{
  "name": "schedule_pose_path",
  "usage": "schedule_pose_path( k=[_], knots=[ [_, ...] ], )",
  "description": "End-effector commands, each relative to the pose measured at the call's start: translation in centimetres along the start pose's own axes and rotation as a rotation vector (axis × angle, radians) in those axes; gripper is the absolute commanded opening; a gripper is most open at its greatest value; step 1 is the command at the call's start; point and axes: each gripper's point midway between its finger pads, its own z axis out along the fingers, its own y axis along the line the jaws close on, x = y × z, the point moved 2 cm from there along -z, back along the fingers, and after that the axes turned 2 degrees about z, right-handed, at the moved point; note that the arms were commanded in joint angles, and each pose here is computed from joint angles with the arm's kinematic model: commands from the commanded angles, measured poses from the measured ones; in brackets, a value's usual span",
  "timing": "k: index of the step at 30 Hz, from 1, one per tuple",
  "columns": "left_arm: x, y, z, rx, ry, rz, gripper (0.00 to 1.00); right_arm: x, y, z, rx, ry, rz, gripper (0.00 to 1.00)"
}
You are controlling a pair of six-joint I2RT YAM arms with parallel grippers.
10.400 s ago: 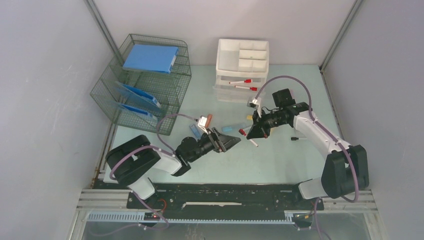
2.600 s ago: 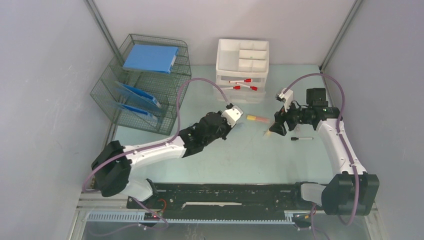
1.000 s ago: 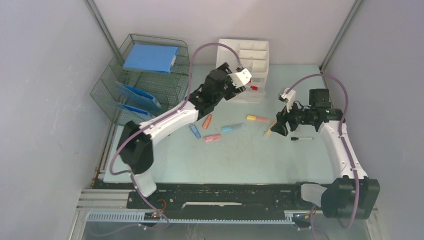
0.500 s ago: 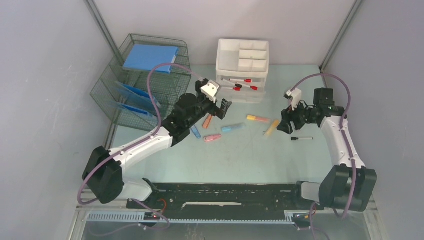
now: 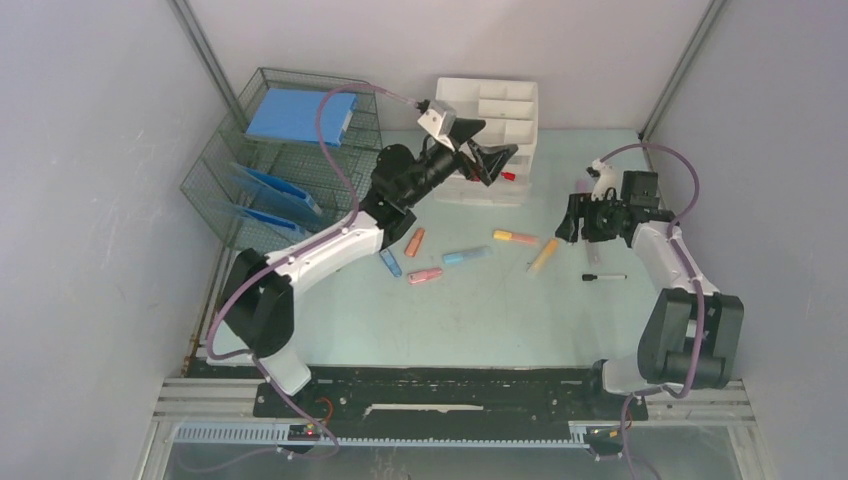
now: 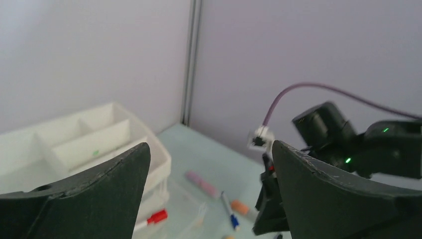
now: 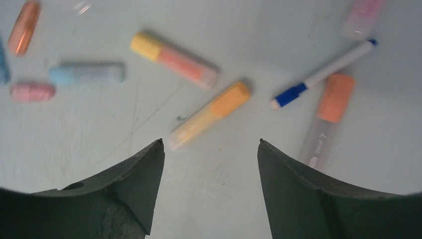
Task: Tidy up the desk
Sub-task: Pick up the stationery from the center of the board.
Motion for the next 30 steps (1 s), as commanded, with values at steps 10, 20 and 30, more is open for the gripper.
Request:
schedule_pose_path(
  k=[10,20,30],
  knots=[
    [-0.4,1.1,-0.2,-0.028,-0.055,-0.060,1.00,-1.0,-6.4,5.0,0.463,-0.045,0.352,0.73],
    [0.5,0.4,0.3,0.028,-0.023,-0.083,1.00,0.3,-8.2,6.5,0.553,-0.020,0.391,0.47],
    [1.1,0.4,0.6,0.039,-0.010,-0.084,1.00,0.4,-8.5,7.8,0.519,-0.015,0.400,0.43]
  ],
)
